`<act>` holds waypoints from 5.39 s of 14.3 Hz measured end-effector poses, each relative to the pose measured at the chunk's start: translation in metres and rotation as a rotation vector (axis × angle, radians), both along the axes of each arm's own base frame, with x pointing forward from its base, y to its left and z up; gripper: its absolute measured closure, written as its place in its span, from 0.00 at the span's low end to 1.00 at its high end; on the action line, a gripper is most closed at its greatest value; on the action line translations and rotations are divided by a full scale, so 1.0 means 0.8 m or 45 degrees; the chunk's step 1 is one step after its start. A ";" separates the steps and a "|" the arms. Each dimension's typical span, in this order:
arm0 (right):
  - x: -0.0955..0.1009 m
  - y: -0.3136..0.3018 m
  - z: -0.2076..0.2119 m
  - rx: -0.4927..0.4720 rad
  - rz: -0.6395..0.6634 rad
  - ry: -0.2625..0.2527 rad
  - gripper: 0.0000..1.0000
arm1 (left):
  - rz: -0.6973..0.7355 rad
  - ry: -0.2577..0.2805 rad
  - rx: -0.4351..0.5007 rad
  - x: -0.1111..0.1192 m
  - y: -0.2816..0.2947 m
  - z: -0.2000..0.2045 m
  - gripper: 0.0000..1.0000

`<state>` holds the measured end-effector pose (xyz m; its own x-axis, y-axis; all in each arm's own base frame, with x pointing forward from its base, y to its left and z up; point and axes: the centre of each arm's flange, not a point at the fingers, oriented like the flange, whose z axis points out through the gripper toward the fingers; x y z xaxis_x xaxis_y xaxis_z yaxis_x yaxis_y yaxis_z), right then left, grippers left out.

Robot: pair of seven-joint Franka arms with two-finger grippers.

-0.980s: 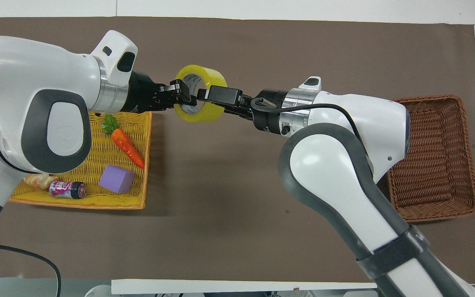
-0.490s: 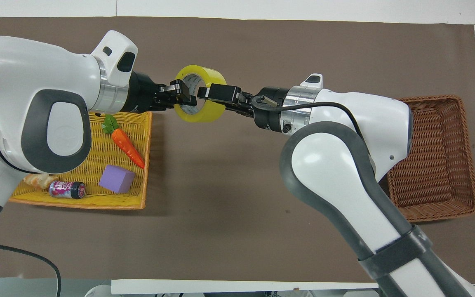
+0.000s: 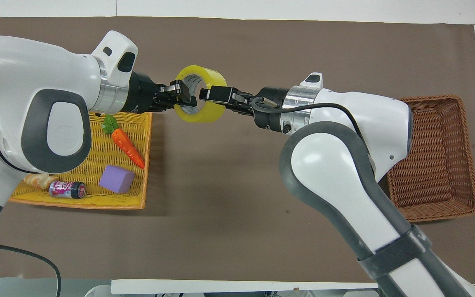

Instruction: Move tape to another basket

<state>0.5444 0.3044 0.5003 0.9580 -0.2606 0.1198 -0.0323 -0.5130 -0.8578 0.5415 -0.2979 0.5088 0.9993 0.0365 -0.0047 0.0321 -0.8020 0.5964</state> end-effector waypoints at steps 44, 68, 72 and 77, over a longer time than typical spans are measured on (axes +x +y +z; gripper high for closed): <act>-0.101 -0.723 -0.220 -0.236 0.488 0.227 0.46 | -0.102 0.052 0.768 0.001 0.338 0.112 0.00; -0.032 -0.651 -0.034 -0.744 0.695 0.088 0.00 | -0.131 0.147 0.780 -0.015 0.342 0.134 0.00; -0.005 -0.541 0.035 -0.959 0.607 0.248 0.00 | -0.131 0.147 0.780 -0.015 0.342 0.134 0.00; -0.006 -0.440 0.113 -1.231 0.402 0.459 0.00 | -0.131 0.148 0.780 -0.015 0.343 0.134 0.00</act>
